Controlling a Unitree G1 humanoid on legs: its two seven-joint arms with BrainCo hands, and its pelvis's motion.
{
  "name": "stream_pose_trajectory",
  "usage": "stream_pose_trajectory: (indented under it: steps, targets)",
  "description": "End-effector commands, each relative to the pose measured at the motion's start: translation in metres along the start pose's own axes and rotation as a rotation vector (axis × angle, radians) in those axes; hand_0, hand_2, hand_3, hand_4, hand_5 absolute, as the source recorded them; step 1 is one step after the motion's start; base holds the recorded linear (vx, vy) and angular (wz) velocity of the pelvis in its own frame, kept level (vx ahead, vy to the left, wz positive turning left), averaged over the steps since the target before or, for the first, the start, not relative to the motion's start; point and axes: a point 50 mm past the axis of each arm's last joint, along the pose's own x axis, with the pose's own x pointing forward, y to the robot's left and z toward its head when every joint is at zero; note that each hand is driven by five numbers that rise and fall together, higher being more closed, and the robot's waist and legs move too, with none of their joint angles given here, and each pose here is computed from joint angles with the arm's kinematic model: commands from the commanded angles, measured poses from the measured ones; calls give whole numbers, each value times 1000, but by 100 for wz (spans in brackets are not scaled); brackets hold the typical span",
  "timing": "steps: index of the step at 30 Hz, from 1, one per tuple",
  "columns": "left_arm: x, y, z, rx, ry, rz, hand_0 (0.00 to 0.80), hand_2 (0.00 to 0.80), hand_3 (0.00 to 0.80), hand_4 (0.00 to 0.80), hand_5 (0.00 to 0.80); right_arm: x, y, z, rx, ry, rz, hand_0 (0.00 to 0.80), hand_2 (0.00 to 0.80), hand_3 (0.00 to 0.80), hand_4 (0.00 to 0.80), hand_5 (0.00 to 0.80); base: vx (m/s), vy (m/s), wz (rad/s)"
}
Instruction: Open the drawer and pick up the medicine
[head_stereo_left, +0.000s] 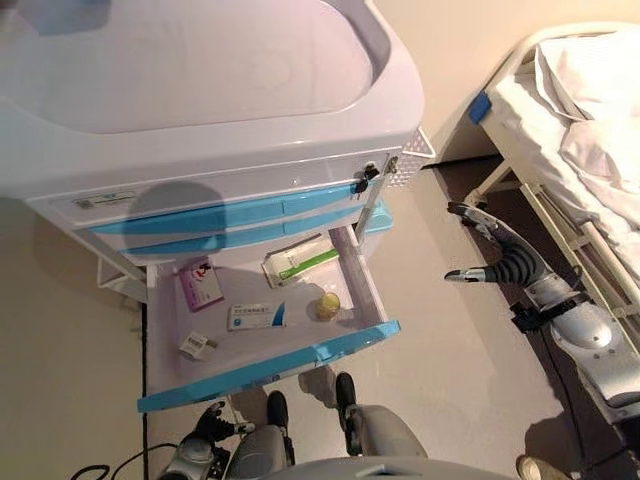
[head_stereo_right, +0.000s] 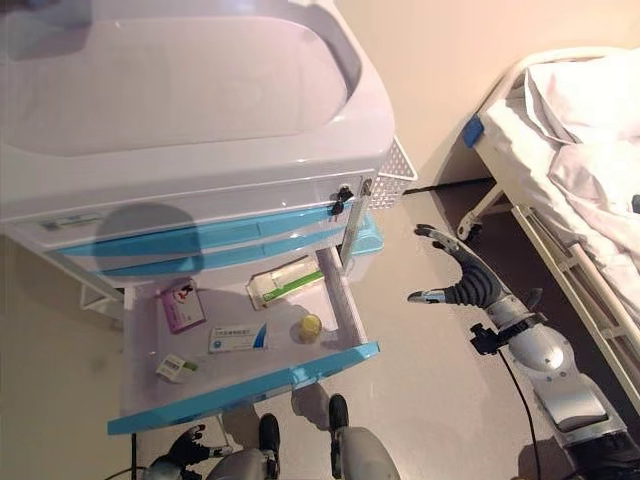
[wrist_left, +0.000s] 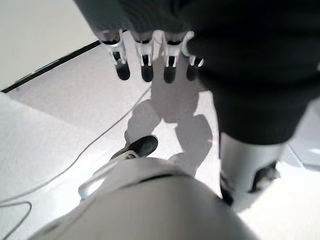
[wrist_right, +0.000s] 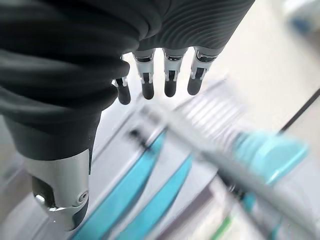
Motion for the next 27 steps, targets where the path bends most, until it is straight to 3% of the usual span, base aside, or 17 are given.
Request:
stream_pose_trajectory:
  steps: [1, 19, 27]
  targets:
    - [-5, 2, -24, -2, 87, -17, 0, 0, 0, 0, 0, 20, -3, 32, 46, -176, 74, 0, 0, 0, 0, 0, 13, -16, 14]
    - [-6, 6, -27, -1, 90, 2, 0, 0, 0, 0, 0, 64, 47, 62, -44, -303, 381, 0, 0, 0, 0, 0, 0, -15, 21]
    - [-2, 1, -14, 34, 55, -12, 0, 0, 0, 0, 0, 85, 90, 31, -109, -177, 467, 0, 0, 0, 0, 0, -3, -8, 9]
